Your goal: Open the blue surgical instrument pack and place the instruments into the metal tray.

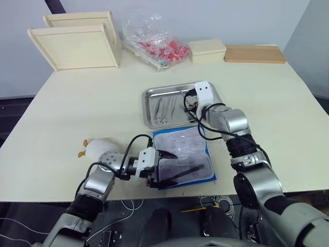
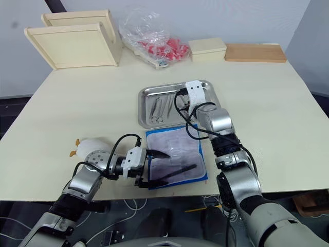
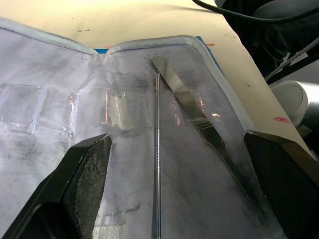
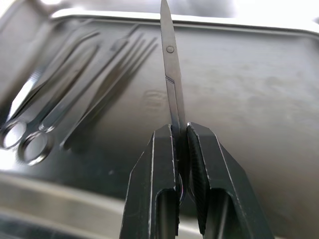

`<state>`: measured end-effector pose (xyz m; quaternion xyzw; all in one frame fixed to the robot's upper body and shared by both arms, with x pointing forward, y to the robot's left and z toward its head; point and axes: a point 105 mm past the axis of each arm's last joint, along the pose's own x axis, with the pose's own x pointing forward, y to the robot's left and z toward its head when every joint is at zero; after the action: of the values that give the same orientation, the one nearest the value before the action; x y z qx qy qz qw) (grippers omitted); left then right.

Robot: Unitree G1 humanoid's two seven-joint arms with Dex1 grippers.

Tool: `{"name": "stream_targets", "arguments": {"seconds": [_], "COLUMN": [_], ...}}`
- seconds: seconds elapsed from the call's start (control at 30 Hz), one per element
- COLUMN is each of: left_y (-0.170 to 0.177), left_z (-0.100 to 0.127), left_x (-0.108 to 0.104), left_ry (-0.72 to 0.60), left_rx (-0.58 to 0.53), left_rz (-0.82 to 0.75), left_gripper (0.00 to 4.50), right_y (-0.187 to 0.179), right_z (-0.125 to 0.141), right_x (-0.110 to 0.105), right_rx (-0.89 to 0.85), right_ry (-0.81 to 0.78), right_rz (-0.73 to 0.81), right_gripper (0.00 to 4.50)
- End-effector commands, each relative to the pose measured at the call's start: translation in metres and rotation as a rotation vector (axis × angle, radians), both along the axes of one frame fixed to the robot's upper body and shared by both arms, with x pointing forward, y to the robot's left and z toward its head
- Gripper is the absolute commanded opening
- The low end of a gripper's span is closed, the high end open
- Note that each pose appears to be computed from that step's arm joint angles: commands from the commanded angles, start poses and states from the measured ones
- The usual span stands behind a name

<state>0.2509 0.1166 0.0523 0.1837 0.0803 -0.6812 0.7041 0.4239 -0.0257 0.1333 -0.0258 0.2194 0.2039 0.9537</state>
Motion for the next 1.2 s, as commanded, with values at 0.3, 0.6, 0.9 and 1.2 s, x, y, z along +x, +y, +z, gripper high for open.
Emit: {"name": "stream_targets", "arguments": {"seconds": [0.3, 0.6, 0.9, 1.2], "left_y": [0.004, 0.005, 0.005, 0.006], "left_z": [-0.029, -0.029, -0.030, -0.030], "left_x": [-0.014, -0.013, -0.013, -0.012], "left_ry": [0.117, 0.112, 0.113, 0.112], "left_rx": [0.075, 0.076, 0.079, 0.082], "left_rz": [0.012, 0.018, 0.014, 0.006], "left_gripper": [4.50, 4.50, 4.50, 4.50], "right_y": [0.021, 0.027, 0.026, 0.023], "right_z": [0.002, -0.014, 0.004, 0.044], "right_x": [0.008, 0.004, 0.008, -0.004], "right_rx": [0.039, 0.053, 0.068, 0.151], "right_ry": [0.041, 0.103, -0.019, -0.354], "right_rz": [-0.027, -0.017, 0.024, 0.185], "right_gripper": [0.01, 0.01, 4.16, 4.45]}}
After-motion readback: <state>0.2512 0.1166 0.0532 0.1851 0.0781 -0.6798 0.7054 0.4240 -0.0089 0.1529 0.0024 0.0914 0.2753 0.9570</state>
